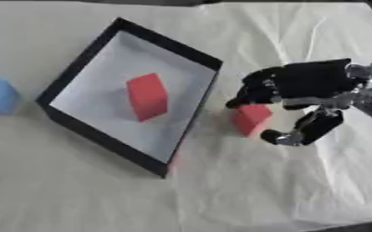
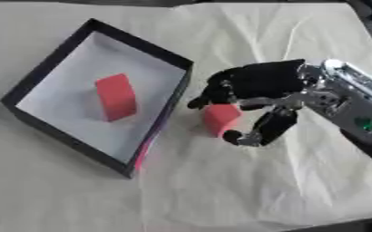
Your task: Pick up objects on the table and place them in the box.
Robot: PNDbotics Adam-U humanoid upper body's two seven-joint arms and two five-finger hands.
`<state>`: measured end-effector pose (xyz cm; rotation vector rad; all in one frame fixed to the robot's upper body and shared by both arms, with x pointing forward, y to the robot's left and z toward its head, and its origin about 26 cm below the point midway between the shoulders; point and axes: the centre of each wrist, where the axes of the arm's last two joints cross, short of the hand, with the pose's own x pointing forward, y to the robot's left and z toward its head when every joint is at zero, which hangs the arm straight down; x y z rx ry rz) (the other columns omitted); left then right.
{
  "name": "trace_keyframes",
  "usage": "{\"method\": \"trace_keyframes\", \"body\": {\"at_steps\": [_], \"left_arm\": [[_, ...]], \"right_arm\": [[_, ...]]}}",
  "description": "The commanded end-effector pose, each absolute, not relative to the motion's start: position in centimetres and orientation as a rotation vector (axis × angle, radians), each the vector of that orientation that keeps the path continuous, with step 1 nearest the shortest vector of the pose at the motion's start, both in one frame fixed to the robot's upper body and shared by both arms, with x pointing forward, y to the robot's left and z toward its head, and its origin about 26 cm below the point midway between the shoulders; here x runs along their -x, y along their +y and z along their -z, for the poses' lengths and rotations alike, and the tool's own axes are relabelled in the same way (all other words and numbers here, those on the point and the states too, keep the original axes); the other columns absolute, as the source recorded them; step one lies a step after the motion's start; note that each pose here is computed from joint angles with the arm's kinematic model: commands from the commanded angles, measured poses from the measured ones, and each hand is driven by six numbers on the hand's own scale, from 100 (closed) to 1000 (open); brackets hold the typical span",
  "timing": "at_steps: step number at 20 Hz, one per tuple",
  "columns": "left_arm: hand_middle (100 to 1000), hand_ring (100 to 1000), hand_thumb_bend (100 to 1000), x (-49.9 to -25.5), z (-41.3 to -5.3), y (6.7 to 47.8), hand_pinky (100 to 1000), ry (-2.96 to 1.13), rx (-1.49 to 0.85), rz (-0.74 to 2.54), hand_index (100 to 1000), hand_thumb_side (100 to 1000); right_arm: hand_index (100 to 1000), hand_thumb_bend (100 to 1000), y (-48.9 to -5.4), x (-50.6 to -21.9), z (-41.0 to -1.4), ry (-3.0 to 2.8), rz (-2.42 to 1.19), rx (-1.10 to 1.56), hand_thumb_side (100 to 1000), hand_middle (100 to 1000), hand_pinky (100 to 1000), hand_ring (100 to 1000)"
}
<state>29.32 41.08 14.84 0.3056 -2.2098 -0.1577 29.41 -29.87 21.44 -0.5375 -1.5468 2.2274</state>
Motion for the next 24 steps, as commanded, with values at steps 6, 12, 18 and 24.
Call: {"method": "trace_keyframes", "body": {"at_steps": [6,12,18,24], "left_arm": [[795,904,100,-29.3,-15.4,41.2,861,-2.22,-0.315,0.187,749,688],[796,906,100,-29.3,-15.4,41.1,862,-2.222,-0.309,0.189,748,688],[797,907,100,-29.4,-15.5,41.0,862,-2.227,-0.304,0.191,749,687],[797,909,100,-29.3,-15.4,41.1,863,-2.226,-0.305,0.188,749,688]], "right_arm": [[999,131,-30.4,-29.8,-21.9,-1.565,-2.207,0.571,237,838,966,888],[1000,152,-30.8,-30.3,-21.7,-1.544,-2.194,0.595,248,847,966,892],[1000,181,-31.4,-31.0,-21.1,-1.497,-2.203,0.623,285,854,965,896],[1000,228,-32.0,-31.6,-20.5,-1.456,-2.22,0.652,336,851,962,896]]}}
